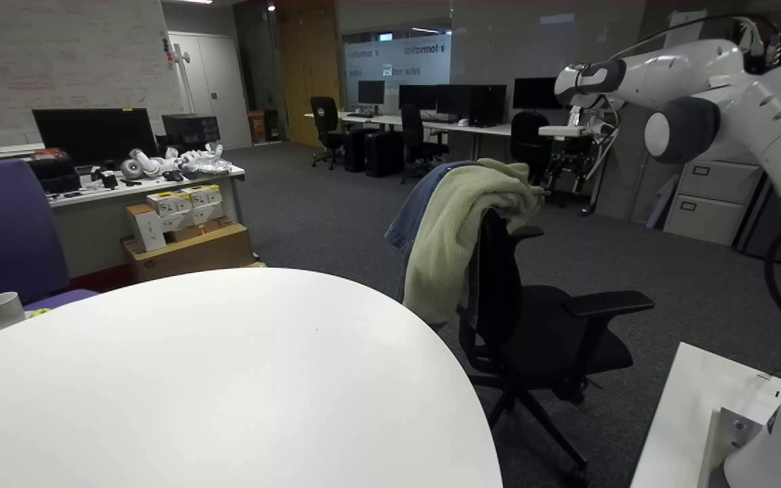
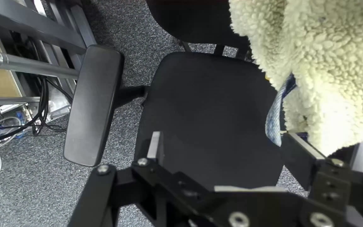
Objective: Put the jersey on the table
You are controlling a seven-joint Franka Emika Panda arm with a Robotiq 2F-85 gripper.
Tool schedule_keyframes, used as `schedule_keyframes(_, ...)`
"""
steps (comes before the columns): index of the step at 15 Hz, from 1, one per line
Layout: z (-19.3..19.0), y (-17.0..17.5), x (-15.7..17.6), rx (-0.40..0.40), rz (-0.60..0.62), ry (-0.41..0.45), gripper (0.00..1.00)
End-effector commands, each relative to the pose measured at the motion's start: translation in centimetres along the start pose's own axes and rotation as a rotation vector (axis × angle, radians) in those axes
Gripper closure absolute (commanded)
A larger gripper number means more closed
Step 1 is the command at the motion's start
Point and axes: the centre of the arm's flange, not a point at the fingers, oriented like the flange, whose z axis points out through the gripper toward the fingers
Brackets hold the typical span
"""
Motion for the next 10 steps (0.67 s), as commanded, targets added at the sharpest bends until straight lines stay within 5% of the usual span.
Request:
schedule_keyframes(1,0.0,-0.7,1.3,-0.026,-0.006,-0.002,0.00)
schedule_keyframes(10,-0.5,-0.5,1.4,-0.016,-0.014,-0.016,0.00)
